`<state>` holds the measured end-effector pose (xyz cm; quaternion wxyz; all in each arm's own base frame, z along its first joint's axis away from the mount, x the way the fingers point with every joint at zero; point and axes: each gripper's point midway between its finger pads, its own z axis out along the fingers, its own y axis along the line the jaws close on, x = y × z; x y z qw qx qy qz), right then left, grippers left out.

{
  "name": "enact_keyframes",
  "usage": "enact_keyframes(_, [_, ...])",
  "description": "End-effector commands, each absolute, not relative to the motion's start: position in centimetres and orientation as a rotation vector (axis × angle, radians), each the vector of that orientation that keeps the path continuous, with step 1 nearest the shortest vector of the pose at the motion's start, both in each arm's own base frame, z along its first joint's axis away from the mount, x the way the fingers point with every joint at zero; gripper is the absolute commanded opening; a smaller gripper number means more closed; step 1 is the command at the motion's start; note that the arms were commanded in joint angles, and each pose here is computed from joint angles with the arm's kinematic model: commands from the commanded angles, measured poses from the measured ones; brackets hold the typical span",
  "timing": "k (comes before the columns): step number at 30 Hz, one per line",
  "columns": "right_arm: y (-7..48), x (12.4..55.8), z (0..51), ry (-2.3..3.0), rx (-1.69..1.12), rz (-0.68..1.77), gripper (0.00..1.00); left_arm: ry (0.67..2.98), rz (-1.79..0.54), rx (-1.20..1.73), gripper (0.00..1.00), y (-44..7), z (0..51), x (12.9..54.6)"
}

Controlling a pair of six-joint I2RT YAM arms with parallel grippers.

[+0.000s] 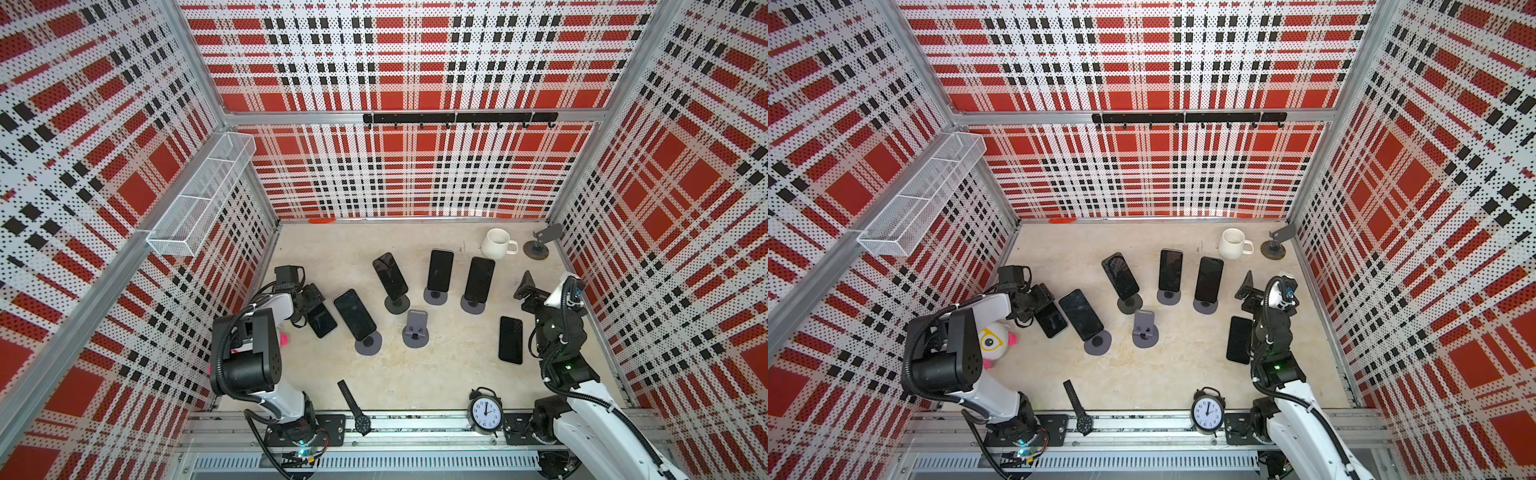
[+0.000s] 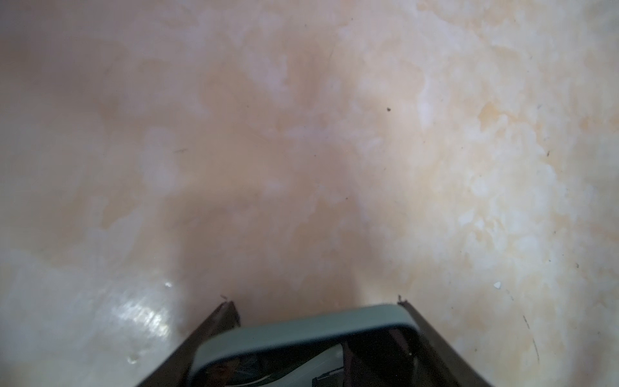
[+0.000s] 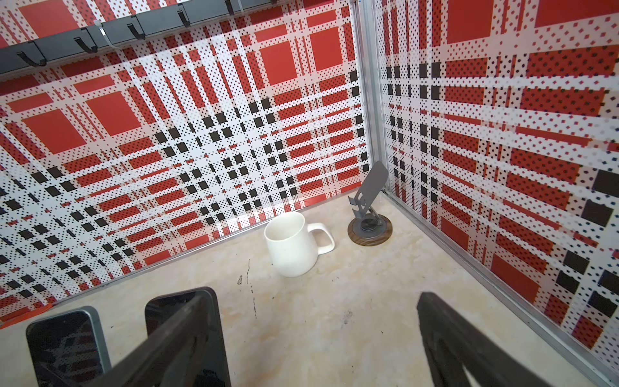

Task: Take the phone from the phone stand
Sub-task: 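Lower the held phone flat onto the table beside the plush toy, then open and raise the left gripper while the right gripper moves toward the empty stand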

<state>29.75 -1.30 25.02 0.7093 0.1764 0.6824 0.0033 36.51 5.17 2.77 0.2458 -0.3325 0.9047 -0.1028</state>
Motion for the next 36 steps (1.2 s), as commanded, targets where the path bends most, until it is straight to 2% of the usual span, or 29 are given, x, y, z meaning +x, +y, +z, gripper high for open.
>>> enact_keyframes(1, [-1.6,29.3,24.9,1.504,0.407,-0.006,1.00,2.673,-0.330,-0.994,0.77,3.5,-2.0,31.7])
enact_keyframes(9, [-2.0,28.9,25.1,1.487,0.422,-0.011,1.00,2.682,-0.365,-0.989,0.81,3.0,-2.5,31.6])
enact_keyframes(21, [-1.8,29.1,24.7,1.499,0.412,-0.008,1.00,2.666,-0.312,-0.998,0.79,4.0,-1.4,31.8])
enact_keyframes(24, [-1.3,29.6,24.5,1.518,0.392,0.007,1.00,2.608,-0.274,-0.979,0.79,4.8,1.4,32.8])
enact_keyframes(31, [2.1,31.1,24.9,1.584,0.245,0.135,1.00,2.360,-0.179,-0.886,0.82,7.1,13.0,35.7])
enact_keyframes(36, [4.6,30.7,25.9,1.572,0.148,0.269,1.00,2.204,-0.109,-0.808,0.82,8.1,20.3,36.2])
